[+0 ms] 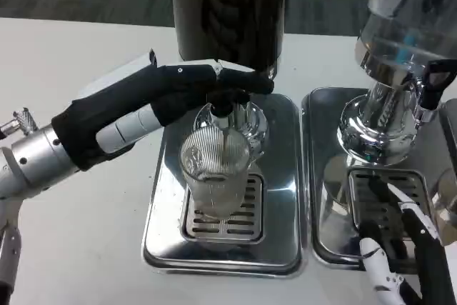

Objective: Grasp the cup under the faucet to collect the drink, then remove the cup.

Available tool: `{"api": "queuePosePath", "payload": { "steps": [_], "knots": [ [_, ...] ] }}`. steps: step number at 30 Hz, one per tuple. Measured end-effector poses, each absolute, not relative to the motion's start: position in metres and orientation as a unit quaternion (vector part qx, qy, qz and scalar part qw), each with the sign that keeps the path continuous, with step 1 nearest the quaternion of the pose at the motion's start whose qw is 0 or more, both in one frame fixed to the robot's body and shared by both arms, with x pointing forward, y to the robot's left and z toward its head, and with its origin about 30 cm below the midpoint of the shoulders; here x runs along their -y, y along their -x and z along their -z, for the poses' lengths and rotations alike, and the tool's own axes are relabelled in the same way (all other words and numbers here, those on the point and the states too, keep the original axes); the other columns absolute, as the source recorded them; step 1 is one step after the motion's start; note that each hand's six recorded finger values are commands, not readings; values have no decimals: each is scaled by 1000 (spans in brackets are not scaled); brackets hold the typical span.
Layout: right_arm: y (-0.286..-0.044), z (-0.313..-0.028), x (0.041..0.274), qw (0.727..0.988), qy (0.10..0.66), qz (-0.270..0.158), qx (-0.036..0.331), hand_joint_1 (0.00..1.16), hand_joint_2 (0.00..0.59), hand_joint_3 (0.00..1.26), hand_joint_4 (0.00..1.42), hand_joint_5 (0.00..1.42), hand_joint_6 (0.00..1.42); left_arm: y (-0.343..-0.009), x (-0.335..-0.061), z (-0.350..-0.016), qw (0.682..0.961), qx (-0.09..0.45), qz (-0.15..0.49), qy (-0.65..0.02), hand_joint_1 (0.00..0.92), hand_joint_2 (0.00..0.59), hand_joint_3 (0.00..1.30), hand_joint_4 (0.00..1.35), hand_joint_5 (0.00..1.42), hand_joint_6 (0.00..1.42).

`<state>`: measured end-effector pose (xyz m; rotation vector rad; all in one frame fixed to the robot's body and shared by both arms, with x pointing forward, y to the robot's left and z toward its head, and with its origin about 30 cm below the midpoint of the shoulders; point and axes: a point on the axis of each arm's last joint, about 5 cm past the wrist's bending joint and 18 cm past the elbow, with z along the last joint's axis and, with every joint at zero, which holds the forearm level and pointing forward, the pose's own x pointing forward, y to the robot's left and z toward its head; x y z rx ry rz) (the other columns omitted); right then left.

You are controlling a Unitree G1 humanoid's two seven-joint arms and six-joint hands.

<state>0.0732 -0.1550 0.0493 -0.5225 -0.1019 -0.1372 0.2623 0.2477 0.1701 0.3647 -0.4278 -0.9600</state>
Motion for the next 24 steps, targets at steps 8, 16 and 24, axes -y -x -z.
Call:
{"api": "queuePosePath", "payload": {
  "steps": [8,16,24],
  "knots": [
    [-75,-50,155,963,256,67,53,234,378,238,220,159,64,-260,-247,-169,847,216,448,-189,0,99,330,212,158,219],
    [-83,-53,154,966,243,55,64,235,358,222,201,159,63,-259,-247,-169,848,218,444,-191,0,98,331,212,159,228],
    [-93,-57,151,971,224,27,75,246,336,211,178,159,76,-259,-248,-168,848,220,441,-192,0,98,327,212,159,234]
  ]
}}
